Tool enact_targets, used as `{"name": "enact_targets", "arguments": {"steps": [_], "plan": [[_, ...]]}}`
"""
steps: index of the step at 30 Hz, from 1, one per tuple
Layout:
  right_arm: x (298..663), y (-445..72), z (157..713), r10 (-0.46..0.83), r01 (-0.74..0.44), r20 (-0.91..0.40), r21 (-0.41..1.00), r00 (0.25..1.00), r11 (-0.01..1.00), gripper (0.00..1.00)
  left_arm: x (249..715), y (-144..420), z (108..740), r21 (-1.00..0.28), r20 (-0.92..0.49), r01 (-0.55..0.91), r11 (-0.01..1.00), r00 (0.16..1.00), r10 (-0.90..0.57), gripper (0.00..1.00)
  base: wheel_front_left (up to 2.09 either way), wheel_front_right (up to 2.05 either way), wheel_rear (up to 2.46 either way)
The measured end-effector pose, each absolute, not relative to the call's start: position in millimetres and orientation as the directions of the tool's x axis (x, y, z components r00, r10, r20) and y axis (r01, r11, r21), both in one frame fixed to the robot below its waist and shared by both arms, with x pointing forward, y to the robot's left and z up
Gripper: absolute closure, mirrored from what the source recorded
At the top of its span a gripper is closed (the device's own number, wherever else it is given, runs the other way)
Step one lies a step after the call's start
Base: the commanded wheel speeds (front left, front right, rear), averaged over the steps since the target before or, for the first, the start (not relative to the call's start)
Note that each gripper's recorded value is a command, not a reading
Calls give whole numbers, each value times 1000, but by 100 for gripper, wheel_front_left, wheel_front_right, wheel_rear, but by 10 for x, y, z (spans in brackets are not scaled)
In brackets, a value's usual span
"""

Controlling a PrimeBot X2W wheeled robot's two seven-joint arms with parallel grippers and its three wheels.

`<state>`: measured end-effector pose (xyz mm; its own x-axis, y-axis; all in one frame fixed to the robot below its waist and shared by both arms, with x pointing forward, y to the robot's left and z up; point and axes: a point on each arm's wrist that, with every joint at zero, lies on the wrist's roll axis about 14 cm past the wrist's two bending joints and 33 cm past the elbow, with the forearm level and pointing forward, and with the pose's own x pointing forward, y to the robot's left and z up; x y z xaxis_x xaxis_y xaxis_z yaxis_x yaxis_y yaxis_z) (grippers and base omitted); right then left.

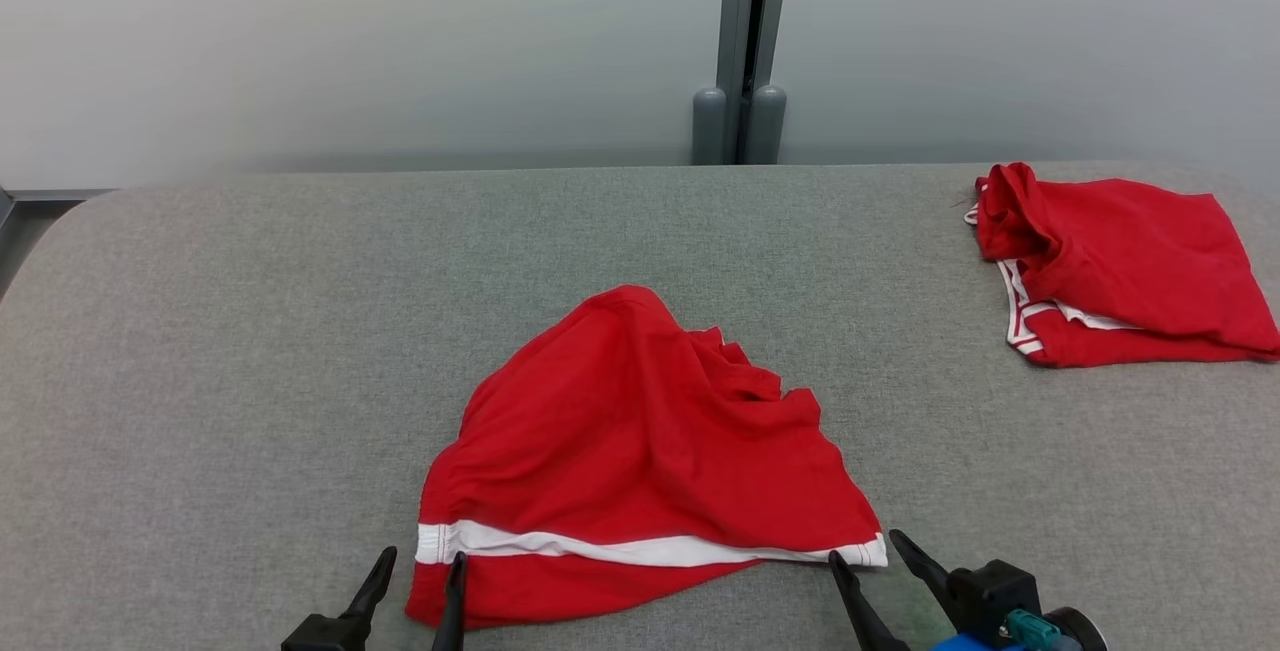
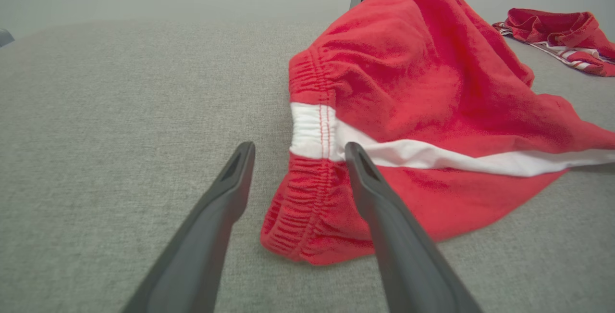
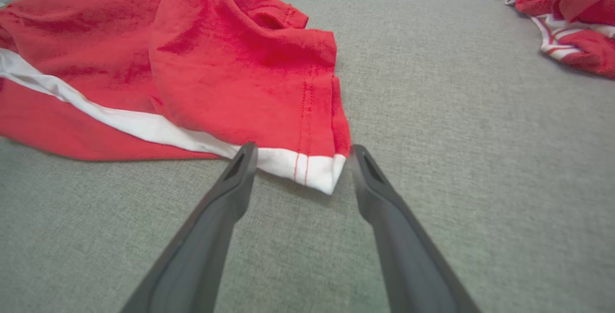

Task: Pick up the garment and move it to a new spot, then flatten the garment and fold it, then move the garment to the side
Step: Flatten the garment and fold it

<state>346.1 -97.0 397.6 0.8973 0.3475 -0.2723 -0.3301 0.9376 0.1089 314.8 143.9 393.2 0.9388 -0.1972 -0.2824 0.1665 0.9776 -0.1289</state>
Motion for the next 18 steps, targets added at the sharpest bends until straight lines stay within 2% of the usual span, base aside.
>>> {"name": "enact_targets", "arguments": {"steps": [9,18], "plan": [[3491,-865,3756,396,-384,-353,106,847,917,0,3221,1443,3855,-148,-309,165,975,929,-204,0,0,0,0],[3539,-744,3731,436,-423,-365,119,822,898,0,3267,1366,3758,-165,-343,194,967,908,-240,0,0,0,0]]}}
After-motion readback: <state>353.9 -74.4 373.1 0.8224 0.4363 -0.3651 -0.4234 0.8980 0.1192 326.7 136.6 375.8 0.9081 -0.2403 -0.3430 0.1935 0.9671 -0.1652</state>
